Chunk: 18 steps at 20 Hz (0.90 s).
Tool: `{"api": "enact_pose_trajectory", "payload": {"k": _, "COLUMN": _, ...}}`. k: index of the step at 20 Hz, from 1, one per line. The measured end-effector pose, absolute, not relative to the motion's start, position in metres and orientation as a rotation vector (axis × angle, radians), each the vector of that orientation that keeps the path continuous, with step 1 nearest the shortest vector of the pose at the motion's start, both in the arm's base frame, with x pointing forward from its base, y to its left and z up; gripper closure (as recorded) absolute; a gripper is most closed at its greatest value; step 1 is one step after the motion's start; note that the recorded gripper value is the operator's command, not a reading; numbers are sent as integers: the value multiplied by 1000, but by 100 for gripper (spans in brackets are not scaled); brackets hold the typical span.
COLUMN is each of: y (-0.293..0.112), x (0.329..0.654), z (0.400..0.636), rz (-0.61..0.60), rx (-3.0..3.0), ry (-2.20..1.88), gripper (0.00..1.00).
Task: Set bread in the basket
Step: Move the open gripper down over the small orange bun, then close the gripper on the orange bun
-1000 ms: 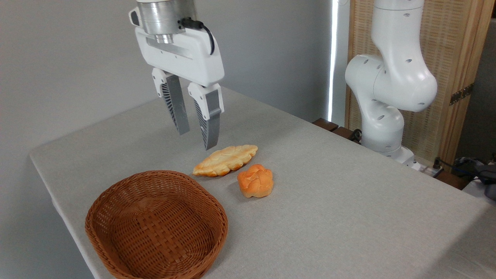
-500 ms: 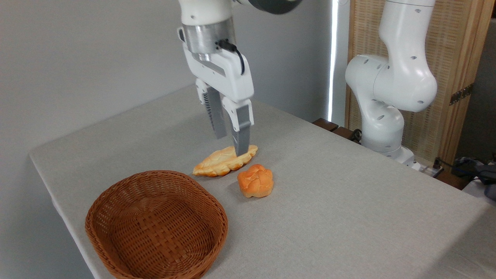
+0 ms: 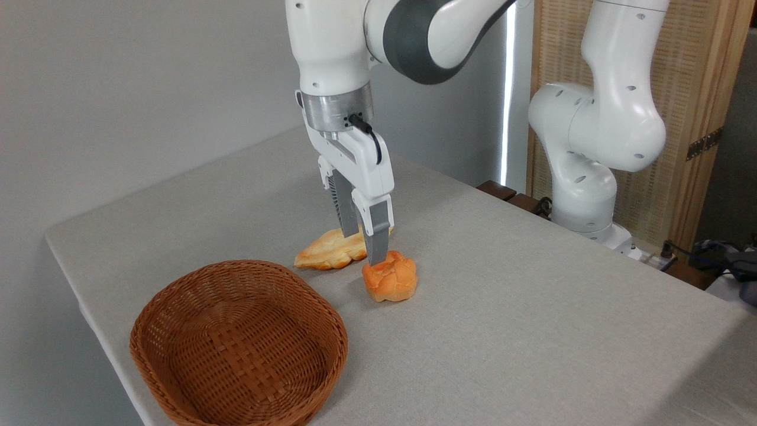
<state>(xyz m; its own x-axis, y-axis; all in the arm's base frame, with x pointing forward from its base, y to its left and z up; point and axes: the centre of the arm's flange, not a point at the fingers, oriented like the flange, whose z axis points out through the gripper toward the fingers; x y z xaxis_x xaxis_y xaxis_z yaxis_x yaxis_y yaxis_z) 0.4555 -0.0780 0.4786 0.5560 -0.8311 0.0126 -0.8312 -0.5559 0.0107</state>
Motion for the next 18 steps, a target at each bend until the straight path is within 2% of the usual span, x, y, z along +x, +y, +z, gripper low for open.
{"api": "enact_pose_trajectory", "payload": {"k": 7, "y": -79, "x": 446, "z": 455, "rz": -48, "rx": 2738, "ry": -1459, "gripper": 0}}
{"api": "enact_pose_trajectory", "payload": {"k": 14, "y": -78, "x": 443, "z": 448, "rz": -69, "rx": 2726, "ry": -1471, "gripper": 0}}
{"api": "enact_pose_trajectory", "payload": {"k": 18, "y": -77, "x": 438, "z": 436, "rz": -104, "rx": 2707, "ry": -1486, "gripper": 0}}
